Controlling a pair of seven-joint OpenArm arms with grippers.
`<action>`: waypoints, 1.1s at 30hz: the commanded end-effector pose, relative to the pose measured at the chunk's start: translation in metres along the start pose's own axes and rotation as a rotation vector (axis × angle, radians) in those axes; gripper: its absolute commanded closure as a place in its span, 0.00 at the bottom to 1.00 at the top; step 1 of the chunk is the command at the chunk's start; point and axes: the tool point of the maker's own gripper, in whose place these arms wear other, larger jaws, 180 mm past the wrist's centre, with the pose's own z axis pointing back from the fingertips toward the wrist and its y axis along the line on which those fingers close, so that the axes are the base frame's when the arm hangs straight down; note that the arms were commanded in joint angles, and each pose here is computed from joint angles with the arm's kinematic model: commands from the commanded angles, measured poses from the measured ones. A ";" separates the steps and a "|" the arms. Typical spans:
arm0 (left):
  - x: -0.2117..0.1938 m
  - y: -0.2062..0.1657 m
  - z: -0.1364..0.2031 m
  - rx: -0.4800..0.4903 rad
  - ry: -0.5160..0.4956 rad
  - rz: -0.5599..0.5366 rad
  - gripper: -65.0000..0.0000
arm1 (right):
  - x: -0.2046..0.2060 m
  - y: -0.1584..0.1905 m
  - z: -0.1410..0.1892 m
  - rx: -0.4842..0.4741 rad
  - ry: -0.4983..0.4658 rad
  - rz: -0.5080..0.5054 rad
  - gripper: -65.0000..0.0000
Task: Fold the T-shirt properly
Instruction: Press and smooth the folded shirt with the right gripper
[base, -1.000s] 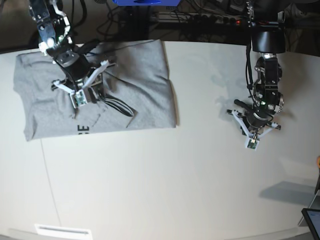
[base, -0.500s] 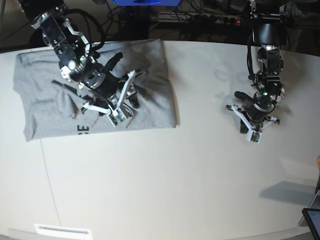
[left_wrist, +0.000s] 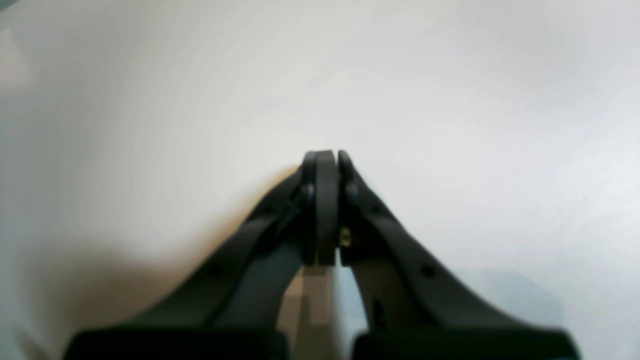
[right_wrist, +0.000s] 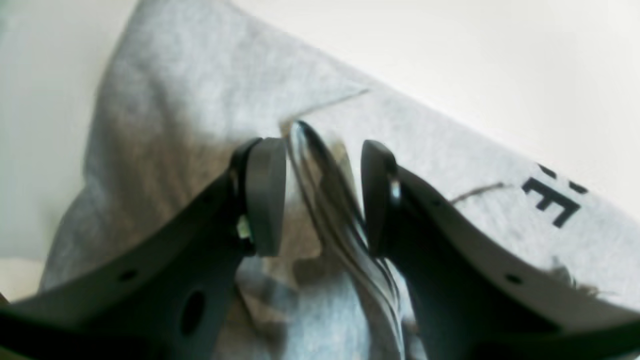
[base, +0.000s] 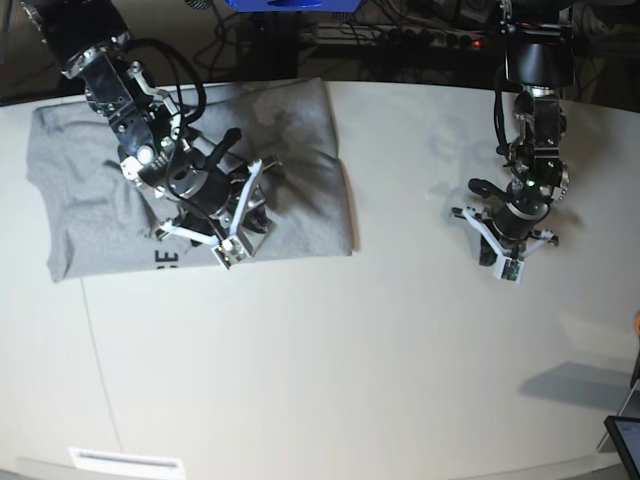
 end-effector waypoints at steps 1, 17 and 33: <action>-0.123 -0.039 0.022 -0.130 0.492 -0.069 1.00 | 0.017 -0.003 0.003 -0.006 -0.055 0.013 0.63; -0.120 -0.039 0.021 -0.129 0.487 -0.068 1.00 | 0.009 -0.011 -0.008 -0.021 -0.043 0.005 0.70; -0.118 -0.038 0.020 -0.127 0.484 -0.067 1.00 | 0.020 -0.020 -0.008 -0.038 -0.065 0.012 1.00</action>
